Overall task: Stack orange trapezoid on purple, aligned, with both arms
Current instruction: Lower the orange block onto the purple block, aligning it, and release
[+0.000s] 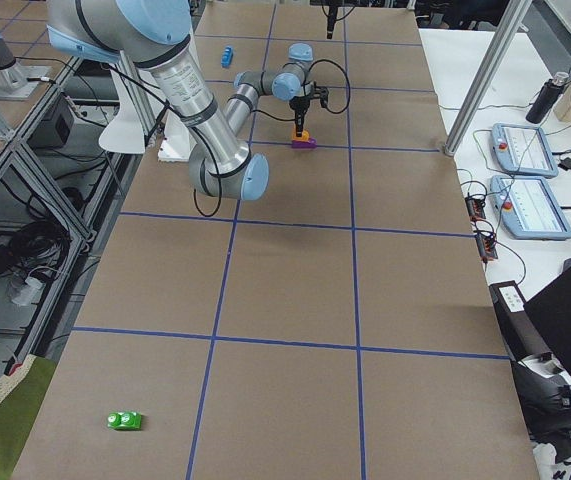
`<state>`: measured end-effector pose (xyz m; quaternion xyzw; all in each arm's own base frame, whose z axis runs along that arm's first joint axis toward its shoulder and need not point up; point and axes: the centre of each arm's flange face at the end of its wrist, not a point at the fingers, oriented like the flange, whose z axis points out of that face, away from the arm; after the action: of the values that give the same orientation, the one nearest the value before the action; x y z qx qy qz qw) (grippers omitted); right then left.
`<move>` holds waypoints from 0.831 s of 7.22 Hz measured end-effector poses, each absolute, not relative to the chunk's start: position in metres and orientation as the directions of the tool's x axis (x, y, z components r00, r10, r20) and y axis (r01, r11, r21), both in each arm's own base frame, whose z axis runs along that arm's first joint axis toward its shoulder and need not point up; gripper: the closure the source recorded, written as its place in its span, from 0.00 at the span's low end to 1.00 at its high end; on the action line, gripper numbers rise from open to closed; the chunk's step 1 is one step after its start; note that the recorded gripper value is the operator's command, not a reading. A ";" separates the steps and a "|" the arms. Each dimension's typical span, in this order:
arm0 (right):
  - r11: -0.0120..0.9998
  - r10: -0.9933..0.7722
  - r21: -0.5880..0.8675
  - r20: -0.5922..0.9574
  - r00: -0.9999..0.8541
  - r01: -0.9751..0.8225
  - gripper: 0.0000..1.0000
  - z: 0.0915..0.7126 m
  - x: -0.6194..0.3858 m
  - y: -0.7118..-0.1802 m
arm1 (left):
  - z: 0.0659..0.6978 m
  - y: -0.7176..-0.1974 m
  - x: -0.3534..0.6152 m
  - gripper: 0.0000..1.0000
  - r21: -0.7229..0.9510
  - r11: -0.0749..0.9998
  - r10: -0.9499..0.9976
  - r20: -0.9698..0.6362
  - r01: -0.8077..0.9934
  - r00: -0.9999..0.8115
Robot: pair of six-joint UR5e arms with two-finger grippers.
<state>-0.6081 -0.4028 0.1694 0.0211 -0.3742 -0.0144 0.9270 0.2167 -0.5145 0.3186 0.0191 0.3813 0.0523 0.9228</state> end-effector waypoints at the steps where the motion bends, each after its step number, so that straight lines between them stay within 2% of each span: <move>1: 0.999 -0.043 0.050 0.692 0.720 0.012 1.00 0.171 -0.609 -0.401 | 0.318 -0.514 0.217 0.00 0.075 0.994 0.111 -0.702 -0.082 0.704; 2: 0.999 -0.046 0.053 0.696 0.717 0.013 1.00 0.173 -0.610 -0.400 | 0.318 -0.514 0.217 0.00 0.075 0.994 0.111 -0.702 -0.082 0.704; 3: 0.998 -0.050 0.058 0.703 0.710 0.013 0.80 0.176 -0.610 -0.400 | 0.318 -0.514 0.217 0.00 0.075 0.994 0.111 -0.702 -0.082 0.704; 4: 0.998 -0.054 0.062 0.707 0.705 0.014 0.02 0.178 -0.611 -0.400 | 0.318 -0.514 0.217 0.00 0.075 0.994 0.111 -0.702 -0.082 0.704; 6: 0.998 -0.057 0.066 0.709 0.702 0.015 0.00 0.179 -0.611 -0.399 | 0.319 -0.514 0.217 0.00 0.075 0.994 0.110 -0.702 -0.081 0.704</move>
<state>-0.6108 -0.3985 0.1795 0.0277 -0.3853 -0.0195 0.9222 0.2167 -0.5144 0.3185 0.0190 0.3813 0.0519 0.9228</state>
